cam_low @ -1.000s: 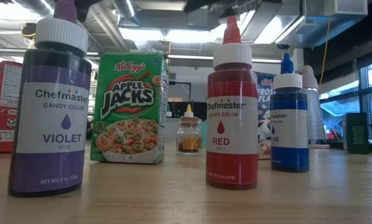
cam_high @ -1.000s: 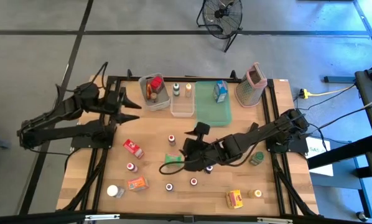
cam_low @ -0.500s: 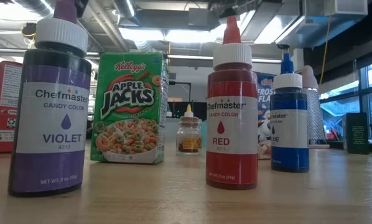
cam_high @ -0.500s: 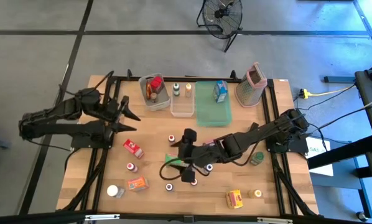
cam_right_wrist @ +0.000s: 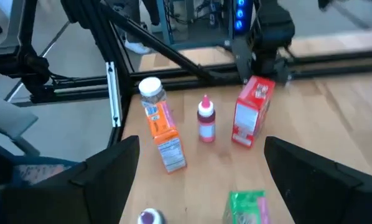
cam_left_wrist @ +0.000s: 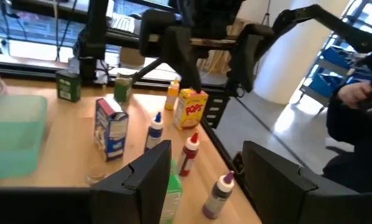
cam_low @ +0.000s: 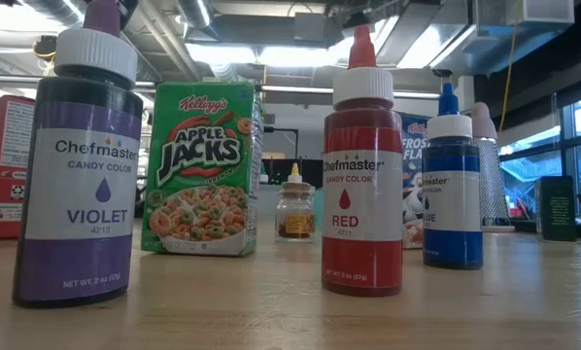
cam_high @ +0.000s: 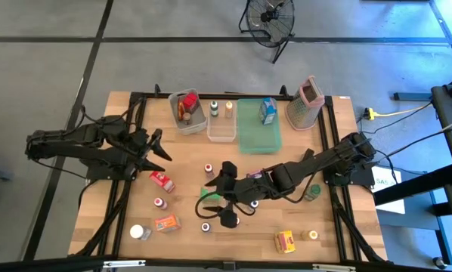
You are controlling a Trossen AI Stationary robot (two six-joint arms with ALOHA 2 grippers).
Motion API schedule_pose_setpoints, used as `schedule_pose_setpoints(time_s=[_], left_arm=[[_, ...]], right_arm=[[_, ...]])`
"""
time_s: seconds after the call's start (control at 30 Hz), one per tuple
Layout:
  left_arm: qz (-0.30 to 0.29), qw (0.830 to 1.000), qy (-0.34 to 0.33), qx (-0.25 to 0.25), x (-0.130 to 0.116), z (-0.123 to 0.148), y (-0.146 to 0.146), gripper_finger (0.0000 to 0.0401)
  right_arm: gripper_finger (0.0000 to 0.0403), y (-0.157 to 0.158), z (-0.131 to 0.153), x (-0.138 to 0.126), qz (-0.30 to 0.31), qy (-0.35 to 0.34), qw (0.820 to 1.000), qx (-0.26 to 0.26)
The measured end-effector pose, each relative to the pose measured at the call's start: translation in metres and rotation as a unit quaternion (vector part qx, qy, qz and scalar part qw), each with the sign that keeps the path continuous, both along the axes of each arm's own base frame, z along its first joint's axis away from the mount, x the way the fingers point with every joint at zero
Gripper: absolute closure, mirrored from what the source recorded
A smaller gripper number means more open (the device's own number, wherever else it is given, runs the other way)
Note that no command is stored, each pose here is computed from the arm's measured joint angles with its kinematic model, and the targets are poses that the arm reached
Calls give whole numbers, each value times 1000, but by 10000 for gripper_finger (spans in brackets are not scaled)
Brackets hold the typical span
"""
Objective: Pick & Place Kitchen Items
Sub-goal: Put the blue cereal box into the green bin
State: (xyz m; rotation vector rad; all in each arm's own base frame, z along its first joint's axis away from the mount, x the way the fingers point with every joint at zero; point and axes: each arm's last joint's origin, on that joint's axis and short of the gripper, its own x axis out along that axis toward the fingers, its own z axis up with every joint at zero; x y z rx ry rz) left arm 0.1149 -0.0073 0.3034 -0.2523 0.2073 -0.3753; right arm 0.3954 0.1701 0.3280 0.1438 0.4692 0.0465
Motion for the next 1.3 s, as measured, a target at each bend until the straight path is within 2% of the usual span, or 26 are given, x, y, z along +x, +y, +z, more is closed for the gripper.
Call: schedule_pose_setpoints(time_s=[0.13, 0.23, 0.53, 0.7, 0.8, 1.0, 1.13, 1.3], left_arm=[[-6, 1000, 8, -20, 0, 0, -2, 207], [-11, 1000, 10, -23, 0, 0, -4, 207], [-12, 1000, 6, -16, 0, 0, -4, 207], [13, 1000, -26, -10, 1, 6, -3, 207], [37, 998, -48, 16, 2, 8, -1, 207], [91, 992, -73, 54, 11, 11, 2, 207], [93, 990, -72, 76, 22, 9, 3, 207], [88, 991, -47, 93, 36, 1, 3, 207]], right_arm=[[55, -2, -3, -9, 3, 49, 999, 2], [55, -1, -10, -19, 12, 106, 994, -16], [55, -9, -24, -35, -30, 222, 975, -2], [55, -15, -30, -44, -42, 264, 961, -69], [55, -20, -34, -51, -48, 298, 947, -107], [55, -25, -38, -63, -52, 357, 921, -143], [55, -29, -39, -68, -43, 377, 906, -187], [55, -32, -41, -69, -41, 394, 896, -198]])
